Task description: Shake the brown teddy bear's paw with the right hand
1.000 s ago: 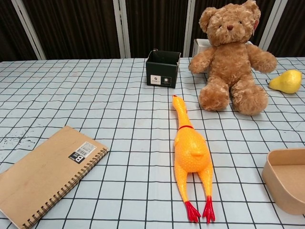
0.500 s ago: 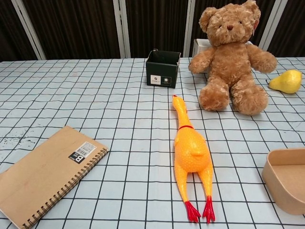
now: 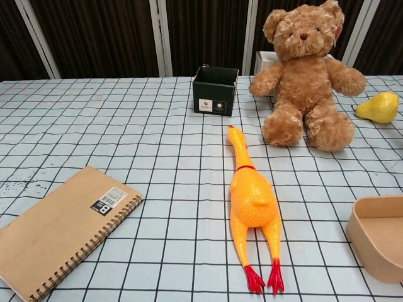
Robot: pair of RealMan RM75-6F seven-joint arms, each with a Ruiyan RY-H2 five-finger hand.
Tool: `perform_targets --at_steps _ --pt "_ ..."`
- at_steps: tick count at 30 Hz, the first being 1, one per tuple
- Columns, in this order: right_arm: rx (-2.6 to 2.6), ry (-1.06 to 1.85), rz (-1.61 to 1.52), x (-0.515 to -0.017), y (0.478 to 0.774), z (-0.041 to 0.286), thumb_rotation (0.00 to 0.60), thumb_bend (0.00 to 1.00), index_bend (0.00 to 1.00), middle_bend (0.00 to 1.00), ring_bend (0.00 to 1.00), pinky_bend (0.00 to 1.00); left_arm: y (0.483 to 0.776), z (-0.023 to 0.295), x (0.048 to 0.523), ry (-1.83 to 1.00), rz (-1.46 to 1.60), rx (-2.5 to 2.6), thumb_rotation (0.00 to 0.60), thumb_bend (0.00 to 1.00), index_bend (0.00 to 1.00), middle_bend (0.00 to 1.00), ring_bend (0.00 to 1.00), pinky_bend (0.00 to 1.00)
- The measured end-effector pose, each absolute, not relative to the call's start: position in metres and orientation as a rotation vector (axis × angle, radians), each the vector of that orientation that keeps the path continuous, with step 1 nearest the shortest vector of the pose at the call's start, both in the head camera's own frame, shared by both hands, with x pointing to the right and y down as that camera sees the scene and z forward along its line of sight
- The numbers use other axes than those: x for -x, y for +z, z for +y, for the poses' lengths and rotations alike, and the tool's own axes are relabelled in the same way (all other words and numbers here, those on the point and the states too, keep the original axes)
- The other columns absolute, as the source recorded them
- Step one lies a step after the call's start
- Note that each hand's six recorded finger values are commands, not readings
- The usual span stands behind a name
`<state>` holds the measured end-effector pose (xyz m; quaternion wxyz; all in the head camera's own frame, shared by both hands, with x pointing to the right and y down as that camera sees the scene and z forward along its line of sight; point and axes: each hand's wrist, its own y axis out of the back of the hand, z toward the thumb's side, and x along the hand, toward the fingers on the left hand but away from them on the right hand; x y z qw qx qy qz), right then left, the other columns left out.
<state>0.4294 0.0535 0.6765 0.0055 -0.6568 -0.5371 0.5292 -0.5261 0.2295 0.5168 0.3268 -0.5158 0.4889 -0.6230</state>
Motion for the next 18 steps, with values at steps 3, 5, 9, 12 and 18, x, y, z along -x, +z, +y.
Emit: perform_targets --at_steps 3,5,9,12,18 --pt "2.019 1.668 -1.663 -0.426 0.684 0.036 0.6 0.34 0.11 0.14 0.1 0.0 0.518 0.228 0.528 -1.647 1.283 1.344 0.6 0.27 0.21 0.0 0.0 0.13" --pt "1.988 1.676 -1.671 -0.427 0.689 0.026 0.6 0.34 0.14 0.17 0.12 0.0 0.52 0.227 0.53 -1.658 1.284 1.336 0.6 0.27 0.21 0.0 0.0 0.14" --pt "1.957 1.678 -1.701 -0.421 0.699 0.011 0.6 0.34 0.22 0.23 0.16 0.0 0.522 0.225 0.533 -1.679 1.284 1.323 0.6 0.27 0.21 0.0 0.0 0.14" --pt "1.95 1.674 -1.724 -0.414 0.705 0.001 0.6 0.34 0.29 0.27 0.18 0.0 0.525 0.223 0.534 -1.694 1.282 1.318 0.6 0.27 0.21 0.0 0.0 0.14" --pt "1.922 1.672 -1.736 -0.403 0.715 -0.012 0.6 0.34 0.31 0.28 0.18 0.0 0.528 0.221 0.535 -1.713 1.281 1.31 0.6 0.27 0.21 0.0 0.0 0.14"
